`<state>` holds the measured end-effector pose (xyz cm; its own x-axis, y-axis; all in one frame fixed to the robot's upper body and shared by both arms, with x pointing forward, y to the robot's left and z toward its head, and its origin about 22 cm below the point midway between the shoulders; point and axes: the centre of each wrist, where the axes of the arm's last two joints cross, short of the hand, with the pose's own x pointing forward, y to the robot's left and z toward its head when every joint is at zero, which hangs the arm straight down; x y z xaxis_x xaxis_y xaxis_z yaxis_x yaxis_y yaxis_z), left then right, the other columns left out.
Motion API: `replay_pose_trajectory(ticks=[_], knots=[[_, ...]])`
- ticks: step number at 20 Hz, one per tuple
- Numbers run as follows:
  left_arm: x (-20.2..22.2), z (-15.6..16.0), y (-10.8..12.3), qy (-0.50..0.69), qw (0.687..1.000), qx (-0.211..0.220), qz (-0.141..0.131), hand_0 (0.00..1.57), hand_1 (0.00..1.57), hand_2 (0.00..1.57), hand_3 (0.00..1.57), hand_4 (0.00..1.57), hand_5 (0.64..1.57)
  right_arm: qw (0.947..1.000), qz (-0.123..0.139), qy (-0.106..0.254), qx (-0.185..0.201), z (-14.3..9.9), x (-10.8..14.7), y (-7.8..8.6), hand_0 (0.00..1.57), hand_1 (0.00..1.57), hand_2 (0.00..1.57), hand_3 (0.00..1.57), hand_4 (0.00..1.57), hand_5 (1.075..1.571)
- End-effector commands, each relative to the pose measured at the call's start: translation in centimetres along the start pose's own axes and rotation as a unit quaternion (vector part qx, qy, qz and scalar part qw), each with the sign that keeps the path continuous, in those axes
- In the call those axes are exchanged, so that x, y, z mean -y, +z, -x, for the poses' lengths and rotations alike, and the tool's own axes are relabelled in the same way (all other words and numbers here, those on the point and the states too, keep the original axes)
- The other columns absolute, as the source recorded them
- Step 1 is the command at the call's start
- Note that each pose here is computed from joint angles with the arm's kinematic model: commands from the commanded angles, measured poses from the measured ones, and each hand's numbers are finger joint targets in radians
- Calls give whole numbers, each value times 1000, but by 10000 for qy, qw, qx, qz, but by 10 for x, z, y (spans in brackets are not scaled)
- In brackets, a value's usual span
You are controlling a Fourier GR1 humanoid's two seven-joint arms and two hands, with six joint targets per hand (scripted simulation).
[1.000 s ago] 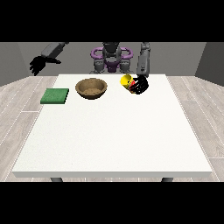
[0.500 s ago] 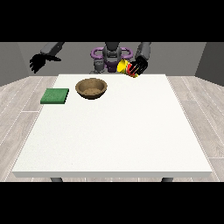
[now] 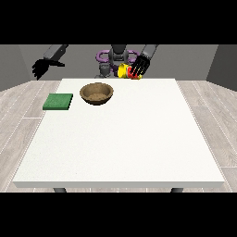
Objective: Pick the cup and pour the ball into the bowl, then pick the bowl and place it on the pad
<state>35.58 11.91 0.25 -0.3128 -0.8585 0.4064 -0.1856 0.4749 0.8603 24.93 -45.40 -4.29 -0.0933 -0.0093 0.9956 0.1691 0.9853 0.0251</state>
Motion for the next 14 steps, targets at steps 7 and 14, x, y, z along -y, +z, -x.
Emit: replay_pose_trajectory(ticks=[7, 14], knots=[[8, -63, -6, -1114, 9929, 414, -4, 583, 583, 1571, 1536, 881, 1571, 9994, -270, 120, 193, -23, 6, -26, 0, 0, 0, 0, 0, 1548], [0, -98, -22, -2116, 9731, 909, -80, 455, 455, 1571, 1571, 894, 1571, 9989, -369, 204, 216, -37, -40, -68, 0, 0, 0, 267, 0, 1530]])
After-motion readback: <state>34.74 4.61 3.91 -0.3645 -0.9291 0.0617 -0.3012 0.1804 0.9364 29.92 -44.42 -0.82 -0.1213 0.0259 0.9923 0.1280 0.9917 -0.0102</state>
